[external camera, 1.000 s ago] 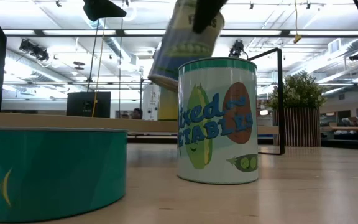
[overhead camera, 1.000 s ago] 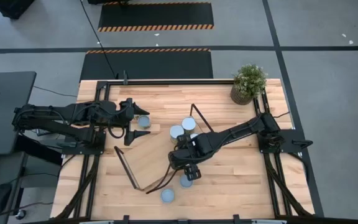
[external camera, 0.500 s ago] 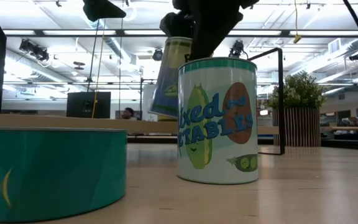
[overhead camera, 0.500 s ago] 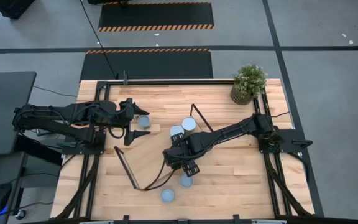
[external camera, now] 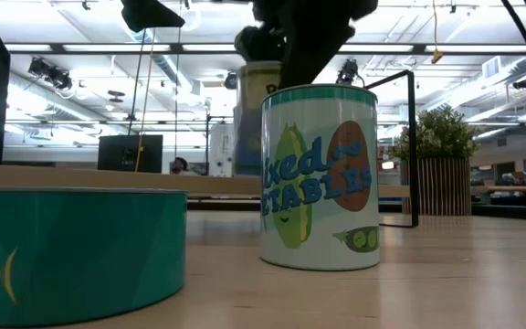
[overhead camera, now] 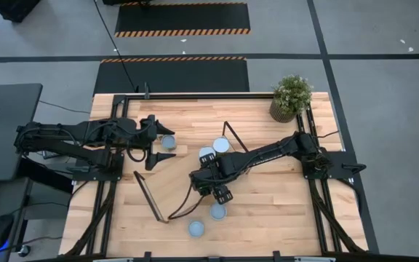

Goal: Pick and place cans onto a shelf
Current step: Put the canned peas on the shelf

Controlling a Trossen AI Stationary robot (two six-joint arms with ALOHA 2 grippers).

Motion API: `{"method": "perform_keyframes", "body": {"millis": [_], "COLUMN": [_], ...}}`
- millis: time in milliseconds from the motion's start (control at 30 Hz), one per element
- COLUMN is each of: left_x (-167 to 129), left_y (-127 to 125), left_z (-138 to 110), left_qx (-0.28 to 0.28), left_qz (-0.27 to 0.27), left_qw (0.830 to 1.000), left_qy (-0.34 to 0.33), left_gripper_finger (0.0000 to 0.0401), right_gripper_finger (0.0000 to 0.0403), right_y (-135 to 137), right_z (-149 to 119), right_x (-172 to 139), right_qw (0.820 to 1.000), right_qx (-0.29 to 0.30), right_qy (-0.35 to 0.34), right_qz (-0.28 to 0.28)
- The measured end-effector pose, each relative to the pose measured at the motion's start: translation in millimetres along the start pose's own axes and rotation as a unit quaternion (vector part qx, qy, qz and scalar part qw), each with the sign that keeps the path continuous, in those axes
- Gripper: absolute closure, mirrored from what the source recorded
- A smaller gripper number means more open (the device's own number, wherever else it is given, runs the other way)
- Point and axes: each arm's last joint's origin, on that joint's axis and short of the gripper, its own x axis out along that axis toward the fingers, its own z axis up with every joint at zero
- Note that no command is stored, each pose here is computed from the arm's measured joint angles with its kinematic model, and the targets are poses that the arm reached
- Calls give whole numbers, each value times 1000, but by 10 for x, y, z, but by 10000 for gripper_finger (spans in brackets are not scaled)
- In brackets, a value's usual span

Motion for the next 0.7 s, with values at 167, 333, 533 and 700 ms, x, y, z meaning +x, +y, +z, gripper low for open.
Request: {"method": "perform_keyframes", "body": {"millis": [167,333,533,700], "left_x": [0,0,0,0], "left_y": [0,1,1,1], "left_z": [-1,-7,-7,-7], "left_qx": [0,0,-3,-6], "left_qz": [0,0,0,0], "left_qw": [1000,1000,1000,1000], "left_qy": [0,3,3,3], "left_gripper_finger": [5,5,5,5], "right_gripper_finger": [36,35,34,34], "right_y": [-48,-38,-27,-38], "right_z": [-3,-1,-11,43], "right_x": [12,0,-131,-299], "right_qw": [1000,1000,999,999], "right_qx": [5,5,13,30], "right_qy": [-1,0,16,-8], "right_qz": [-6,-10,-33,-39]}}
